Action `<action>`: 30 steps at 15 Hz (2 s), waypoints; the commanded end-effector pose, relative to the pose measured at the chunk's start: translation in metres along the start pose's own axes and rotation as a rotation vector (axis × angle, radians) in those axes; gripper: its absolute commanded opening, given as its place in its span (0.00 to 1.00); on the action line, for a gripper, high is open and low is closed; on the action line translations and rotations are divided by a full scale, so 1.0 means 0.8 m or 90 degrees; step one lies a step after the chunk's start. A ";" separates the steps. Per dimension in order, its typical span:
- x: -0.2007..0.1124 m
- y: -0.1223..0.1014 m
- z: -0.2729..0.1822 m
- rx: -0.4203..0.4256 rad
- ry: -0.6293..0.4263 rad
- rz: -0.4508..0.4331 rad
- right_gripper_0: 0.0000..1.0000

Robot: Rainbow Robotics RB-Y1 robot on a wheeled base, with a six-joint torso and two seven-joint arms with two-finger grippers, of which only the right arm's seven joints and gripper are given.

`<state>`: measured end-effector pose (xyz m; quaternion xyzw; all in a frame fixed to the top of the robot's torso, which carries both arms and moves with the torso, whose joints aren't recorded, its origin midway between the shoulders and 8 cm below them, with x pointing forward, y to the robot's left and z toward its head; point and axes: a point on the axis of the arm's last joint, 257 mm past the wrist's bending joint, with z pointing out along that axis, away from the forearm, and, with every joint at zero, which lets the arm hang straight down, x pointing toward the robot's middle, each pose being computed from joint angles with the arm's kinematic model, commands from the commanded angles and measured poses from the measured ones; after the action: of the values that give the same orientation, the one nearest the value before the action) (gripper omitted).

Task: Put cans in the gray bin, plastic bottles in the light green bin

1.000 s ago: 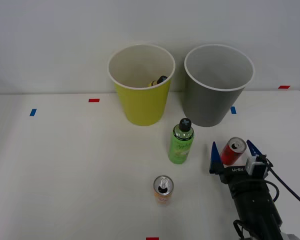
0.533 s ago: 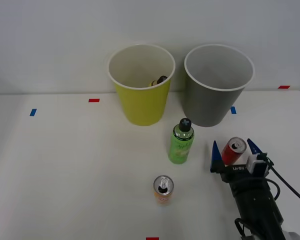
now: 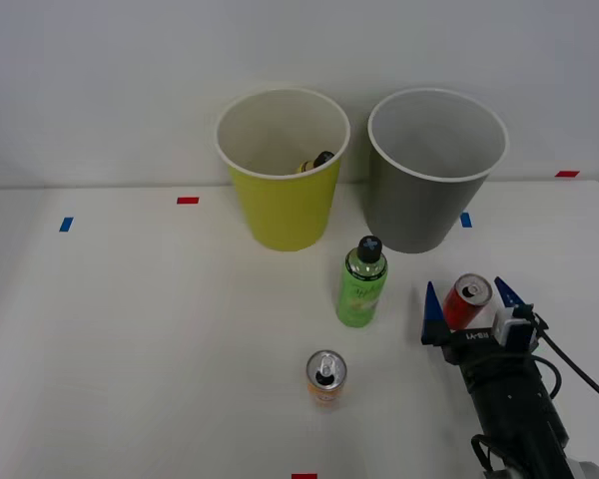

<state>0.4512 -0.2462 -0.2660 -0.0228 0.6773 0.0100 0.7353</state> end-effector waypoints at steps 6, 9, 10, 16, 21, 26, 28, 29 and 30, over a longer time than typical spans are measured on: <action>0.002 0.000 0.001 -0.002 0.006 -0.004 0.00; 0.003 -0.003 0.000 0.002 0.007 0.000 0.00; 0.003 -0.004 0.000 0.003 0.006 0.000 0.00; 0.000 -0.004 -0.005 0.004 -0.003 0.017 0.00; -0.036 -0.003 -0.037 -0.016 -0.051 0.045 0.00; -0.114 0.004 -0.037 -0.052 -0.049 0.093 0.00; -0.147 0.011 -0.028 -0.063 -0.057 0.138 0.00; -0.164 0.014 -0.020 -0.069 -0.075 0.170 0.00; -0.181 0.018 -0.013 -0.075 -0.094 0.188 0.00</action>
<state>0.4235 -0.2341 -0.1386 0.0278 0.6292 0.1425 0.7635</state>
